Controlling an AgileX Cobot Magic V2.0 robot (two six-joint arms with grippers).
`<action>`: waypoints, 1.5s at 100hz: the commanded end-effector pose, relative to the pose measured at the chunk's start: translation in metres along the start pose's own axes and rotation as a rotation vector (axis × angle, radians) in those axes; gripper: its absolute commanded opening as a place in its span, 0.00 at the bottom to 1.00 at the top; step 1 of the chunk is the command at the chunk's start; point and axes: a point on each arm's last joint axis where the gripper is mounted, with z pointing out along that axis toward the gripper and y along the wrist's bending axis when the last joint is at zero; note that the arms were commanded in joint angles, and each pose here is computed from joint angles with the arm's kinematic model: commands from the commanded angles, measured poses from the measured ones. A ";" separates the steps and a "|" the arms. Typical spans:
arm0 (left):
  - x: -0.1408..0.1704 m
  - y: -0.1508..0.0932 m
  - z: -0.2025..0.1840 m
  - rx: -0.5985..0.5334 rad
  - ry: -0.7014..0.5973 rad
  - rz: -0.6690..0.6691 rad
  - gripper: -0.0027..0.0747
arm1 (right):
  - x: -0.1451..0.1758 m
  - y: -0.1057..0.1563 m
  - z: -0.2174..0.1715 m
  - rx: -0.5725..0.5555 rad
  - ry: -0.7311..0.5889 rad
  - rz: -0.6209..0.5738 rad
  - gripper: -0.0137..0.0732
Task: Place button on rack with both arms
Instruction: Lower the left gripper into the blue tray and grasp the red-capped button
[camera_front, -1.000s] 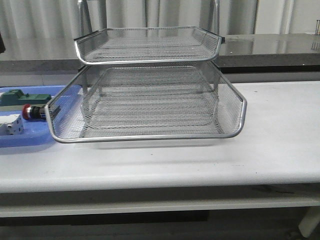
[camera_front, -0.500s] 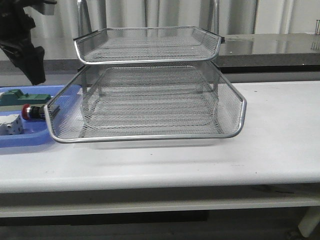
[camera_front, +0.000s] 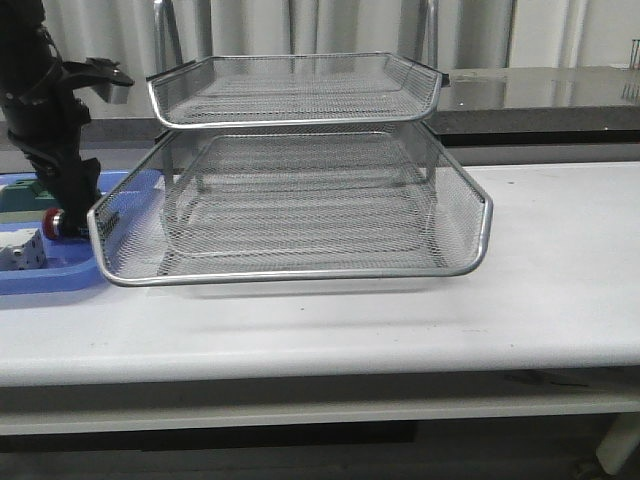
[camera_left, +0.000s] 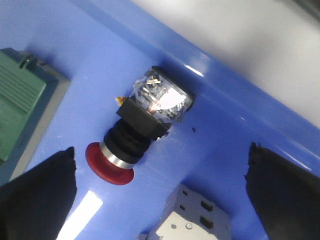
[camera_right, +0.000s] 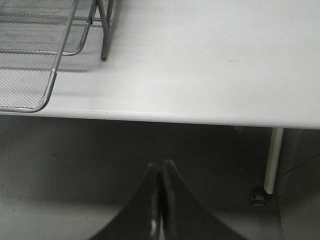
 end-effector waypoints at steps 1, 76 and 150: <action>-0.009 0.007 -0.032 -0.081 -0.077 0.011 0.89 | -0.013 0.000 -0.007 -0.001 -0.089 -0.008 0.08; -0.018 0.019 -0.022 -0.173 -0.123 0.058 0.89 | -0.013 0.000 -0.007 -0.001 -0.089 -0.008 0.08; -0.020 0.017 0.005 -0.145 -0.124 0.051 0.89 | -0.013 0.000 -0.007 -0.001 -0.089 -0.008 0.08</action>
